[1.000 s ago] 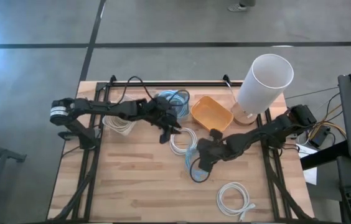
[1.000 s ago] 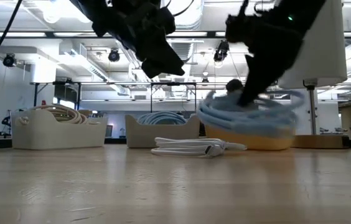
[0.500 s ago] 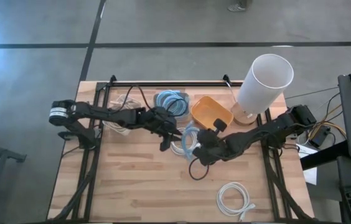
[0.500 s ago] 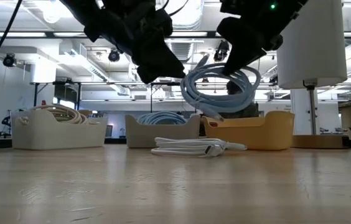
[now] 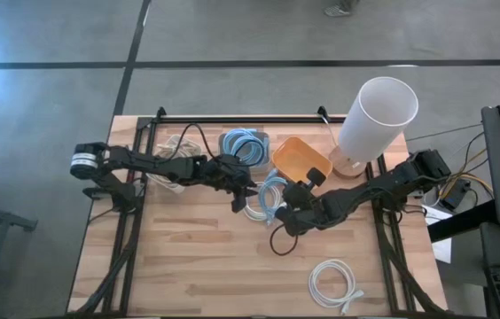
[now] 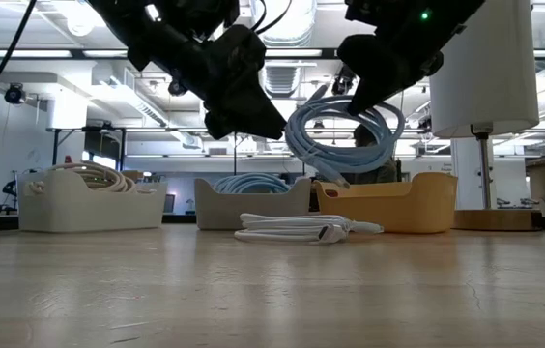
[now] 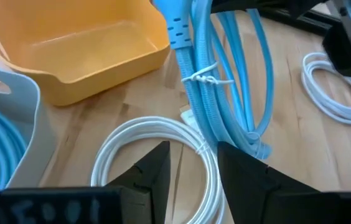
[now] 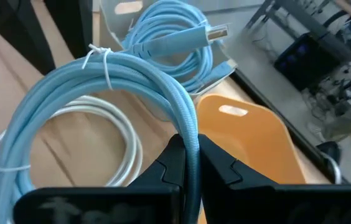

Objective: Sort HDMI cables
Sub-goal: Put the blue HDMI cable into the gray bin

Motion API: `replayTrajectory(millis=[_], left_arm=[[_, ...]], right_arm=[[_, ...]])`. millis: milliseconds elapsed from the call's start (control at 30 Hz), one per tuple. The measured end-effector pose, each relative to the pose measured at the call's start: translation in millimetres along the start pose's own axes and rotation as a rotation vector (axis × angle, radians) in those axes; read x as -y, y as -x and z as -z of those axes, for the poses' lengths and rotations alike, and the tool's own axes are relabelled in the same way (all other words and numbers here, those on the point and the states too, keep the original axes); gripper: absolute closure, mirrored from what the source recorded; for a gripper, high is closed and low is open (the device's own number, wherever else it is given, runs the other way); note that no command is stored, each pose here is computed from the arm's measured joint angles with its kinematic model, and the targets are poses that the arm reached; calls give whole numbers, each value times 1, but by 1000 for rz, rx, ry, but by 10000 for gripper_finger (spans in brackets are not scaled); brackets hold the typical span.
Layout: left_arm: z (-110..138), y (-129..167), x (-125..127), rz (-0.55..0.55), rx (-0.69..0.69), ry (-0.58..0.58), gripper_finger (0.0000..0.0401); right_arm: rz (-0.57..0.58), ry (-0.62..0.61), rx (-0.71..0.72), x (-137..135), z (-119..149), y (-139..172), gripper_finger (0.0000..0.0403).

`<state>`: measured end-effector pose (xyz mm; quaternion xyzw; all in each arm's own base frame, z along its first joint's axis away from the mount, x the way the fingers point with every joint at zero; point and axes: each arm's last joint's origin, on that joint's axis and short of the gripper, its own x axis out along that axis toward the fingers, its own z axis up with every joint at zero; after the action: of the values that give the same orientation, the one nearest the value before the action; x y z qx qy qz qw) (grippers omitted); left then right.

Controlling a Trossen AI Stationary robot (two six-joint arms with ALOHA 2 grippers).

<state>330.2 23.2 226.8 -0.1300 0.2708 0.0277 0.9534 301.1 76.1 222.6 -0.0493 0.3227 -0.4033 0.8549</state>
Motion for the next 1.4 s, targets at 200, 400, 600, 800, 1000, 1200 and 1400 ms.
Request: replayTrajectory(millis=[200, 400, 600, 800, 1000, 1200, 1400], left_arm=[[1, -2, 0, 2, -1, 18, 268], [-3, -2, 4, 88, 26, 13, 268], [-3, -3, 4, 102, 27, 15, 268], [0, -10, 3, 96, 26, 32, 268], [-2, -17, 2, 103, 71, 27, 268], [-2, -17, 2, 99, 73, 1, 289], [-2, -16, 2, 90, 77, -29, 355]], right_arm=[[8, 2, 7, 0, 1, -1, 383], [18, 5, 6, 1, 6, -3, 383], [18, 1, 6, 0, 6, -3, 383], [18, -30, 36, -1, 3, -3, 383], [20, -32, 86, -4, -3, -3, 383], [21, -26, 87, -4, -3, -3, 381], [20, -30, 85, -4, -3, -3, 351]])
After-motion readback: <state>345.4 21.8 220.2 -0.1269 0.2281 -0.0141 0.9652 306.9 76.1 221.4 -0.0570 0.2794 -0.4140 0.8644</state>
